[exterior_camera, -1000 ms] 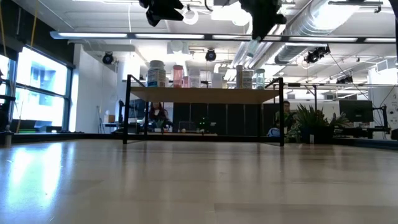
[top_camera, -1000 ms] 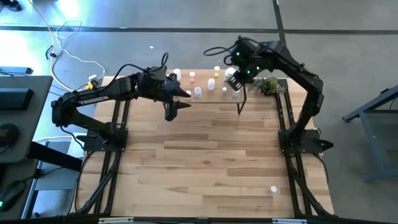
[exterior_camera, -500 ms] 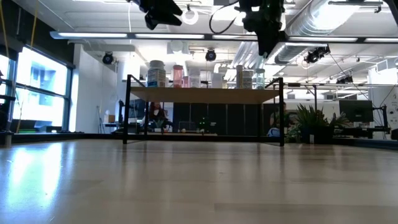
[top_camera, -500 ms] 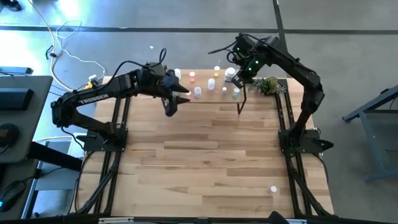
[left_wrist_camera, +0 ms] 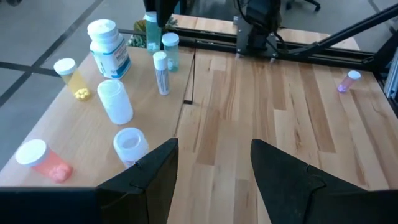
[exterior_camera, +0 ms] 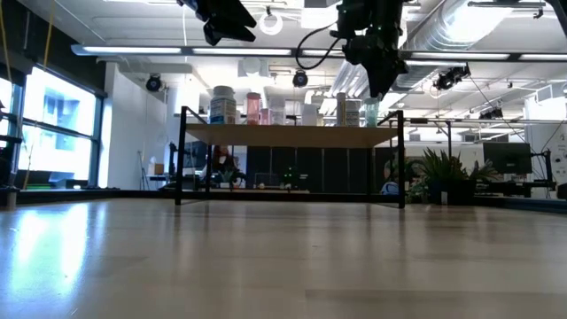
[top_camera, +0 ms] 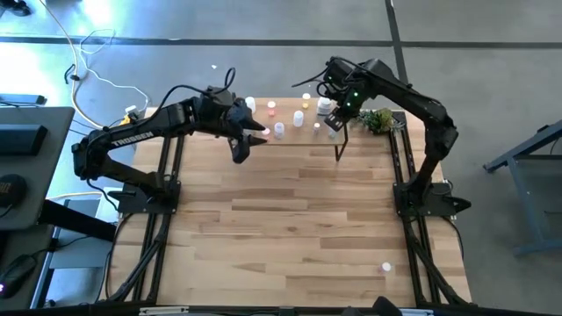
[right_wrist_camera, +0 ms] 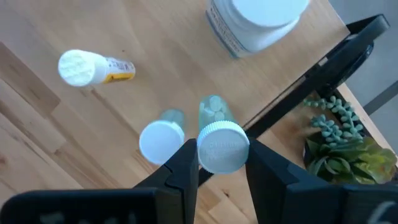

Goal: Pick and place medicine bottles onto shelf by color
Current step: Put the green transparent pill bottle on the shelf

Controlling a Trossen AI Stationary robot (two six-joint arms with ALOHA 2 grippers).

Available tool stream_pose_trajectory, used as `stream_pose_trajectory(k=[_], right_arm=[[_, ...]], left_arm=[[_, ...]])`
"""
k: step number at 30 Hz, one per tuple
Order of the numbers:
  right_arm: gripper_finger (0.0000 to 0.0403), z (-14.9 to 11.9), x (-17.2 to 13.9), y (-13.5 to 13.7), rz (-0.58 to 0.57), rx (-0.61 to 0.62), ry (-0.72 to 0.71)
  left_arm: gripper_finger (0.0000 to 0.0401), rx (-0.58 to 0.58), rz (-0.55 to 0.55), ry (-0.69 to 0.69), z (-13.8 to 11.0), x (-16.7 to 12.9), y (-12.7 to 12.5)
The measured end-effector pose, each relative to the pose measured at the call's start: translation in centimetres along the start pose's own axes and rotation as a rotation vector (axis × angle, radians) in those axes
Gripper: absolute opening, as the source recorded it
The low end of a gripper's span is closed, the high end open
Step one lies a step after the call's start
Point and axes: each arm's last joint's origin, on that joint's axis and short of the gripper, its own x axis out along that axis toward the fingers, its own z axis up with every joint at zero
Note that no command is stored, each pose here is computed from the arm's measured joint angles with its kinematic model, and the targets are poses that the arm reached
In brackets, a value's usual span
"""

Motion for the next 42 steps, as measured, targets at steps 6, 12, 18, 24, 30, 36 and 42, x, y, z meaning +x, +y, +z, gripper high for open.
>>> stream_pose_trajectory(k=[6, 12, 18, 24, 30, 36, 42], right_arm=[[0.0094, 0.2, 1.2, 0.0, -0.009, -0.019, 0.001], [0.0094, 0.5, 0.4, -1.0, -0.033, 0.004, -0.042], [0.0094, 0.7, -0.7, -2.0, -0.039, 0.034, -0.073], [0.0094, 0.5, -1.8, -2.2, -0.039, 0.043, -0.082], [0.0094, 0.4, -1.1, -1.3, -0.014, 0.032, -0.030], [0.0094, 1.0, 0.5, -1.0, -0.024, 0.006, 0.035], [0.0094, 1.4, 1.3, -1.0, -0.028, 0.007, 0.063]], left_arm=[[0.0193, -0.003, -0.001, 0.013, -0.1, 0.0, 0.0], [0.0193, -0.003, -0.001, 0.013, -0.1, 0.0, 0.0], [0.0193, -0.003, -0.001, 0.013, -0.1, 0.0, 0.0], [0.0193, -0.003, -0.001, 0.013, -0.1, 0.0, 0.0], [0.0193, -0.003, -0.001, 0.013, -0.1, 0.0, 0.0], [0.0193, -0.003, -0.001, 0.013, -0.1, 0.0, 0.0], [0.0193, -0.011, -0.001, 0.013, -0.1, 0.0, 0.0]])
